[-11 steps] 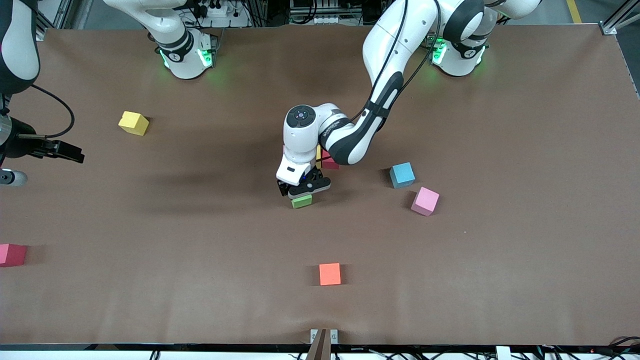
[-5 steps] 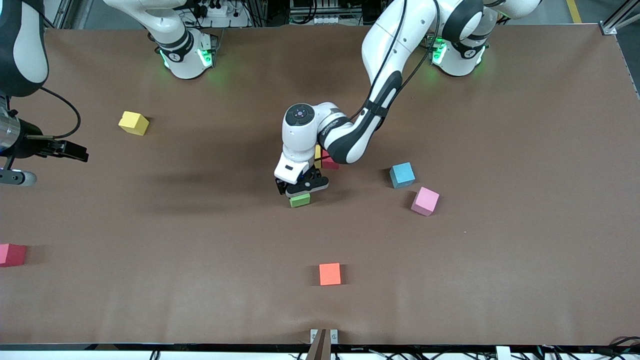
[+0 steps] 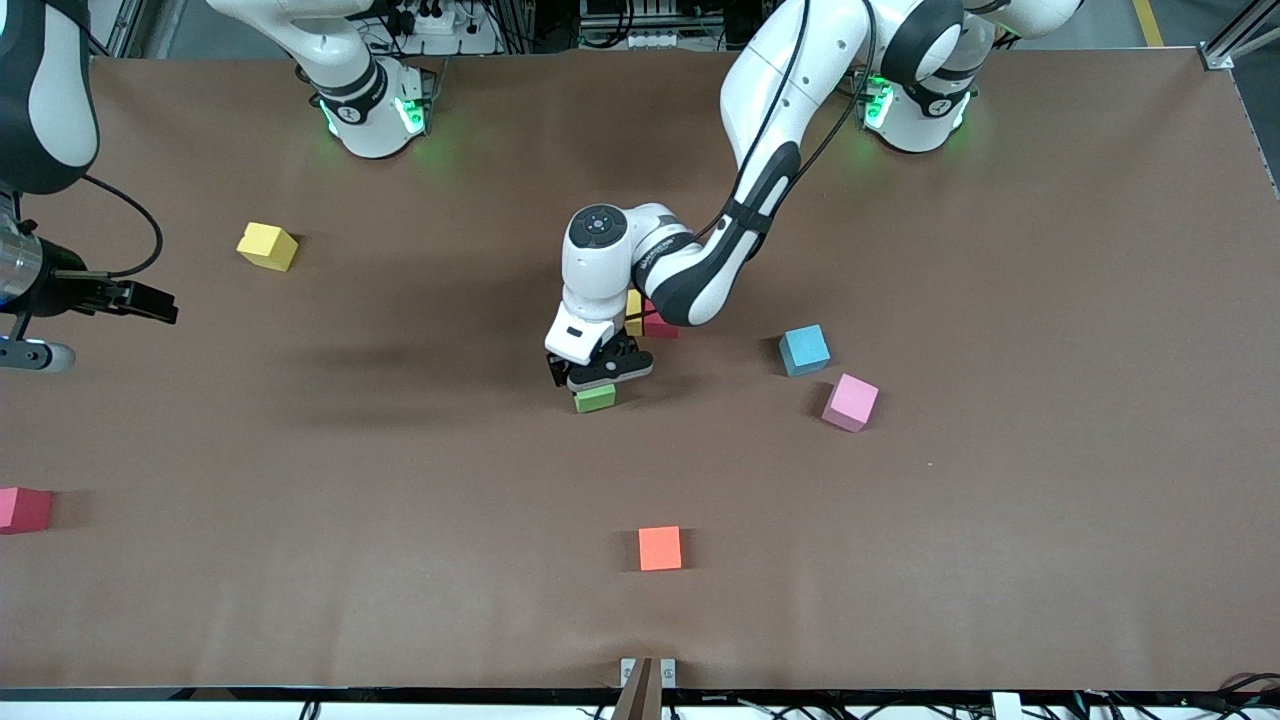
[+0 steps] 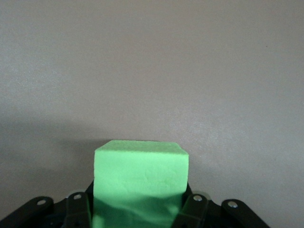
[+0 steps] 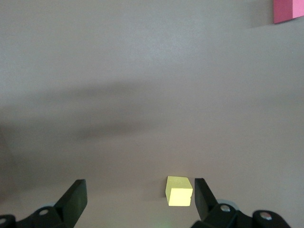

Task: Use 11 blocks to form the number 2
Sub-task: 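Press the green cube into place and open the left gripper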

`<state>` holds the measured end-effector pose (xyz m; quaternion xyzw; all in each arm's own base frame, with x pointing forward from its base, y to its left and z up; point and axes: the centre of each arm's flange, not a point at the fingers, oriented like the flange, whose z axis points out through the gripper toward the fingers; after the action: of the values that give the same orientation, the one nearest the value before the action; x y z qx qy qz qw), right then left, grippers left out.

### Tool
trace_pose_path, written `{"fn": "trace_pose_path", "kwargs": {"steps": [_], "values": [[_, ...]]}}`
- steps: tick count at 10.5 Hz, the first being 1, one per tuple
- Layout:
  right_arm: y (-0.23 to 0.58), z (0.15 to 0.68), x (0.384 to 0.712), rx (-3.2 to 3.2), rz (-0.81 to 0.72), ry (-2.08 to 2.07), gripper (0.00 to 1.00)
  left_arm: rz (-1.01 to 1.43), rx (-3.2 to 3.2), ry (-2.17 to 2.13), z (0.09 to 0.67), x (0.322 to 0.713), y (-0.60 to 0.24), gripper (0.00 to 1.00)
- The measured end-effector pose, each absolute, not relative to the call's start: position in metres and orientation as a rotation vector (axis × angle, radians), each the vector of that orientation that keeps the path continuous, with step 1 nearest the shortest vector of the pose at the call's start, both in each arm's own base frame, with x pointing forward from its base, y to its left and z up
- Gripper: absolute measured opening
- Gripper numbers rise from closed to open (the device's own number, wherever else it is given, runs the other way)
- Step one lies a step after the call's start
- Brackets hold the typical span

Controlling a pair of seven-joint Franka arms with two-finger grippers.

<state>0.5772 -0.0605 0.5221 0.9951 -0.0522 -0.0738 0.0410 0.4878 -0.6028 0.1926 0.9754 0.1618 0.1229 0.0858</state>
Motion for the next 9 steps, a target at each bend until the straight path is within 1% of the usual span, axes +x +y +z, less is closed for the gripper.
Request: {"fn": "trace_pose_path", "kwargs": {"steps": [5,6,8,9], "values": [[-0.055,0.5206,0.5774,3.036,-0.23,-0.138,1.0,0.368,2.904,0.48,0.1907,0.4876,-0.603,0.61],[-0.0539,0.5204,0.5775,3.033,-0.23,-0.133,1.0,0.371,2.897,0.48,0.1912,0.4879,-0.6035,0.68],[-0.0538,0.5205,0.5775,3.026,-0.23,-0.129,1.0,0.373,2.891,0.482,0.1919,0.4882,-0.6039,0.9],[-0.0539,0.5205,0.5775,3.026,-0.23,-0.129,1.0,0.375,2.888,0.482,0.193,0.4886,-0.6043,1.0]]}}
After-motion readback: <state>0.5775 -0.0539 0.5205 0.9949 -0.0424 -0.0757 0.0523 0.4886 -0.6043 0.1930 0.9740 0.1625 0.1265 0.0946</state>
